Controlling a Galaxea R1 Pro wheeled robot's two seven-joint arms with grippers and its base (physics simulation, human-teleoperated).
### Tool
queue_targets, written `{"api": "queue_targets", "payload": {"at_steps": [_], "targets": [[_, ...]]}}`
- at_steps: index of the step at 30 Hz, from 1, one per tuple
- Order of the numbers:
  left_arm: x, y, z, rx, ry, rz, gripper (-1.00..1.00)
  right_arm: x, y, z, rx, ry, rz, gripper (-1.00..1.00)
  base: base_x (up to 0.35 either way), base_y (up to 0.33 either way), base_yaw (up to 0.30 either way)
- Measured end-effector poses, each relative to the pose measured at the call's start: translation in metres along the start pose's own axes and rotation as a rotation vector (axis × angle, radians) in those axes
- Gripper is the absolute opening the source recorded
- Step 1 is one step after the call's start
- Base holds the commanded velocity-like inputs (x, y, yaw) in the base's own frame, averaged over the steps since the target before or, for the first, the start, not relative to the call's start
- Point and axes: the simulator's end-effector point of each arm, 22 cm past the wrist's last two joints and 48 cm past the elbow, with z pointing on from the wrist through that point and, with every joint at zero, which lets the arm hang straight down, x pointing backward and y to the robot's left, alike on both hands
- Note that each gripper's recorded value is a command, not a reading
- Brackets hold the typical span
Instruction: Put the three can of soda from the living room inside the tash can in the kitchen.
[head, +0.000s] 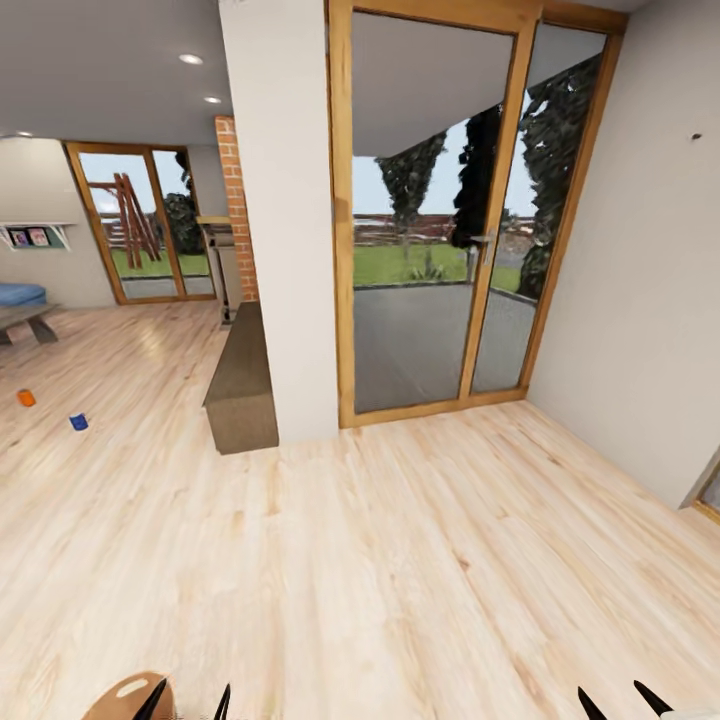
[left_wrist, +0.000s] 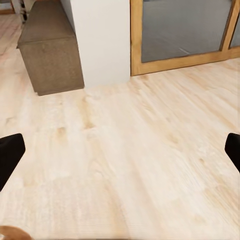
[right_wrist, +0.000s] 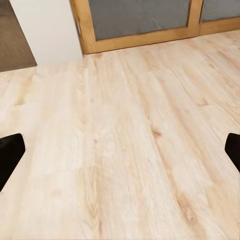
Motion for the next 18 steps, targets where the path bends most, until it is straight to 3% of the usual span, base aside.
{"api": "queue_targets", "payload": {"at_steps": [7, 18], "targets": [[0.0004, 0.0, -0.0001, 0.0, 0.001, 0.0, 1.0, 0.0, 0.0, 0.0, 0.0, 0.0, 0.0, 1.0, 0.0, 0.0, 0.226], [0.0008, 0.0, -0.0002, 0.0, 0.002, 0.0, 1.0, 0.0014, -0.0049, -0.0001, 0.021, 0.007, -0.011, 1.0, 0.0, 0.0, 0.039]]}}
